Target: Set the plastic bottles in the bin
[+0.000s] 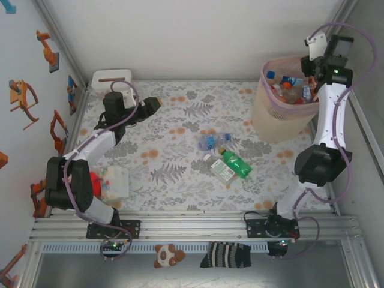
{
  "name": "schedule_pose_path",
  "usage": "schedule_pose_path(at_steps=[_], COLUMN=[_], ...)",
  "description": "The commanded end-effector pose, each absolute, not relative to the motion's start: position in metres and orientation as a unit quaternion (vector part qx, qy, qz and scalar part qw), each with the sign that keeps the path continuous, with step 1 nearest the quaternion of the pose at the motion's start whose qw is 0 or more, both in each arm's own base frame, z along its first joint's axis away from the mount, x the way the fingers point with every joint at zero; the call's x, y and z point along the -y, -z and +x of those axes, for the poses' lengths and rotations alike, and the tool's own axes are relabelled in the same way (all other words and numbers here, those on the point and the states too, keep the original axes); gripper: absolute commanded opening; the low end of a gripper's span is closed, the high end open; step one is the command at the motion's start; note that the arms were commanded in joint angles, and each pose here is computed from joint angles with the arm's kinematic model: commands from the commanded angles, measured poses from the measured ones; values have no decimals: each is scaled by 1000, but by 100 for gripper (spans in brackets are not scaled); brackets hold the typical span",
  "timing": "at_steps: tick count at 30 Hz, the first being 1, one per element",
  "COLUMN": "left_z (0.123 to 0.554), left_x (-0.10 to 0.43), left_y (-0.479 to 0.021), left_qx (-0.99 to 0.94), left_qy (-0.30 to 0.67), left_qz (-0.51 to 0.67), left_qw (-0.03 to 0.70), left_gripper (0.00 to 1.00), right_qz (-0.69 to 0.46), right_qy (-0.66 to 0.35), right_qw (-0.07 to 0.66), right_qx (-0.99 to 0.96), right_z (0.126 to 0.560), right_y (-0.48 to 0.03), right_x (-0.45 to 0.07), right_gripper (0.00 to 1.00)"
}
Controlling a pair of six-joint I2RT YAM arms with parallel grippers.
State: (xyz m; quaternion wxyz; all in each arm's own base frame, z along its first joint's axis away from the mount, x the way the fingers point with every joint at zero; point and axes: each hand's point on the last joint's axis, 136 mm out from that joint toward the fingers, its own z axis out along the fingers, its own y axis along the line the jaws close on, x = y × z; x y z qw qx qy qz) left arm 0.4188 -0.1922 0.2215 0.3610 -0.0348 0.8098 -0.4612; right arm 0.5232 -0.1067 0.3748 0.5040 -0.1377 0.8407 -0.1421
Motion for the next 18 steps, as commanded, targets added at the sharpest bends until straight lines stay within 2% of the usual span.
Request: schedule_pose_path(at_steps=[1,11,18], left_z=[415,413,413], left_x=[193,192,192], left_y=[-231,-234,-236], left_qx=[-801,-800,-797], left_qy=[473,472,474], left_qz=[-27,-24,-26], left_qw=[366,370,373], left_gripper=[73,73,73], right_qz=[-135,-121,-96], right_qy=[157,148,155], right_qw=[485,447,435], right_qx=[-850,-874,-882], right_z=[531,532,523], right_y=[-349,-299,-293], right_x=[122,134,140], right_gripper=[22,22,32])
